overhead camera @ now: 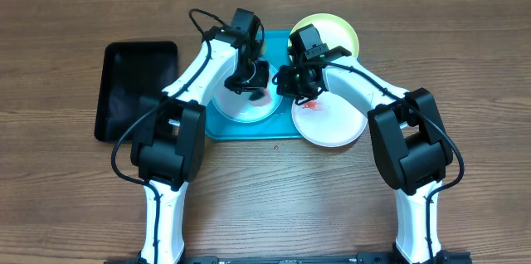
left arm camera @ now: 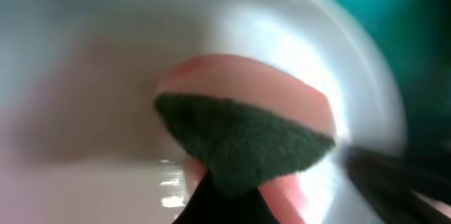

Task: Clean dirty plates on tray and stack at the side
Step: 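Scrub the light-blue plate with the sponge while right gripper holds it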

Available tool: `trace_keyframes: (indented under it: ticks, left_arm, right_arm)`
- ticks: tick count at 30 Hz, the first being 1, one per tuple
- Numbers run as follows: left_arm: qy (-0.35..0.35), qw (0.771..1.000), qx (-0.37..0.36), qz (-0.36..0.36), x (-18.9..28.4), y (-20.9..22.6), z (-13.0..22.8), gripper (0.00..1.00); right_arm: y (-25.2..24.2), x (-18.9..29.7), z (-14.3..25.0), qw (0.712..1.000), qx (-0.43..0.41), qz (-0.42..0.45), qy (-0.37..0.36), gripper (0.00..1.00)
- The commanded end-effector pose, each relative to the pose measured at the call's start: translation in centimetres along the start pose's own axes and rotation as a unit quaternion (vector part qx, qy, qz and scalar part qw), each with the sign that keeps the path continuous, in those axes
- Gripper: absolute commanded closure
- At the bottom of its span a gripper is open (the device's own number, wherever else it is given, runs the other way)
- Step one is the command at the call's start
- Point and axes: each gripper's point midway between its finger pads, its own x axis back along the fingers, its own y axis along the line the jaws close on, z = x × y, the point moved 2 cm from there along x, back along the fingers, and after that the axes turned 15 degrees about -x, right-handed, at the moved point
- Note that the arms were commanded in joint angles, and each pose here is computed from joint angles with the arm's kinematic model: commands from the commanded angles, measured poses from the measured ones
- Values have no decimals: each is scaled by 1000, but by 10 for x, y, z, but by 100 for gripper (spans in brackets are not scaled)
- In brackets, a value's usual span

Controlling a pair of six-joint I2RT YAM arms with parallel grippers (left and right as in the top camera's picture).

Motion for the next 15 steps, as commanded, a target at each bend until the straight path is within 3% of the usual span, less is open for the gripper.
trace_keyframes:
  ticks: [1,4,7,11,15]
  left_arm:
    - [-3,972,109,-208,6,65,10,96]
    - [16,961,124,-248,12,75,23,96]
    - [63,965,104,-231,12,68,41,96]
    - [144,983,25,-113,6,35,66,96]
    - [166,983,-59,47,6,-11,76,96]
  right_arm:
    - [-2,-1,0,1000,-5,2,1,96]
    - [-2,-1,0,1000,-5,2,1,96]
    - [-2,-1,0,1000,-4,2,1,96]
    - [-2,-1,0,1000,-5,2,1,96]
    - [-2,-1,0,1000,-5,2,1,96]
